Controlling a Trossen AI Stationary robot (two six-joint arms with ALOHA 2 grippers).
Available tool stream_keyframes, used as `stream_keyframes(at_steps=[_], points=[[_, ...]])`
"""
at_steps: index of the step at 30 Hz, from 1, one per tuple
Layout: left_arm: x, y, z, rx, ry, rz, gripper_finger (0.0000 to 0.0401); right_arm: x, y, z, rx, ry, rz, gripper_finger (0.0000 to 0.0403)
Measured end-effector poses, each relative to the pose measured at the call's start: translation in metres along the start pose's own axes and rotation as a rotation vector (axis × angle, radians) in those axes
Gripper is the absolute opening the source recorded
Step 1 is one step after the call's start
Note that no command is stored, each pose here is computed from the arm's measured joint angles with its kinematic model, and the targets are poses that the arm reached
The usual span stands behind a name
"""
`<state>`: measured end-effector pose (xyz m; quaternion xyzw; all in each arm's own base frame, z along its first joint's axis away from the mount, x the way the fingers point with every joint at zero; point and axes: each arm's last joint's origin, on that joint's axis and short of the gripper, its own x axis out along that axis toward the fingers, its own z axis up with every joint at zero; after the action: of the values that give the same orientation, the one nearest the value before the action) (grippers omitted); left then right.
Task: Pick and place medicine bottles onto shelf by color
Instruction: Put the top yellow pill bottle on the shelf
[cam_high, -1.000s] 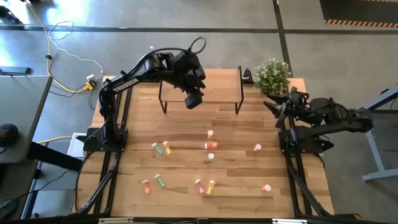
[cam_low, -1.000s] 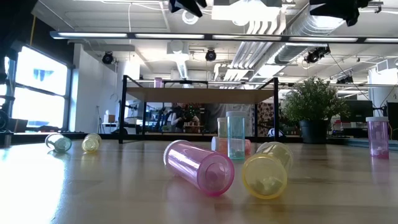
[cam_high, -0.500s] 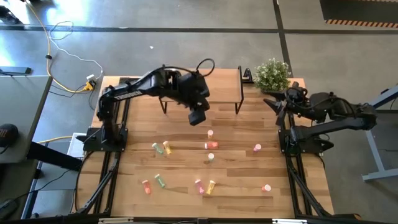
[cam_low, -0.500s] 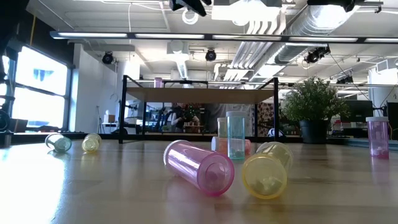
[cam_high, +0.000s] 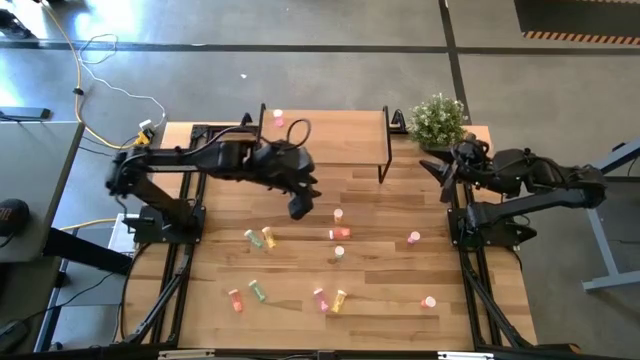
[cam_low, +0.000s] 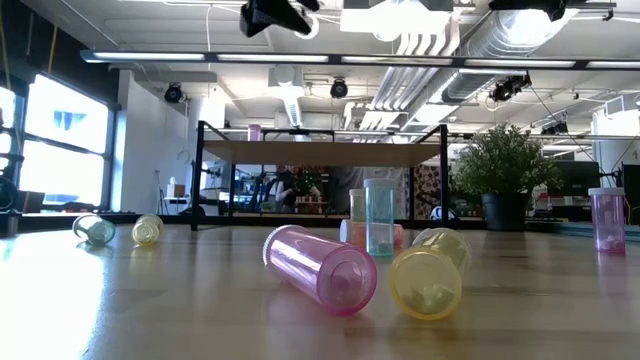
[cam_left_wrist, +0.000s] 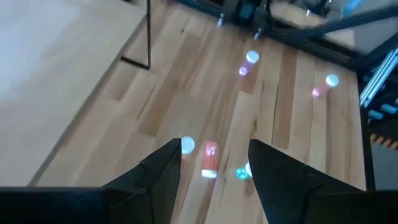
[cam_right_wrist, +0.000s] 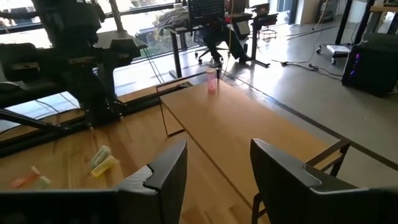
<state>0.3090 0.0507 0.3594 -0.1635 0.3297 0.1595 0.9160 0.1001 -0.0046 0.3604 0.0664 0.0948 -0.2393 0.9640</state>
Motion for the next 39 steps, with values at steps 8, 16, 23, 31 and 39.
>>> stream_keyframes(at_steps=[8,16,23,31,39], points=[[-0.016,0.015,-0.038,-0.03,-0.111,-0.01,0.0176,0.017,0.013,-0.001,-0.016,0.047,0.058,0.0168],[-0.032,0.027,-0.071,-0.036,-0.175,-0.018,0.0176,0.037,0.028,-0.008,0.062,0.149,0.132,0.0168],[-0.054,0.035,-0.091,-0.055,-0.245,-0.043,0.0176,0.065,0.047,-0.011,0.078,0.172,0.182,0.0168],[-0.07,0.039,-0.096,0.043,-0.298,-0.053,0.0176,0.096,0.058,-0.016,0.127,0.213,0.233,0.0168],[-0.081,0.047,-0.095,0.038,-0.329,-0.068,0.0176,0.122,0.066,-0.012,0.097,0.223,0.258,0.0168]])
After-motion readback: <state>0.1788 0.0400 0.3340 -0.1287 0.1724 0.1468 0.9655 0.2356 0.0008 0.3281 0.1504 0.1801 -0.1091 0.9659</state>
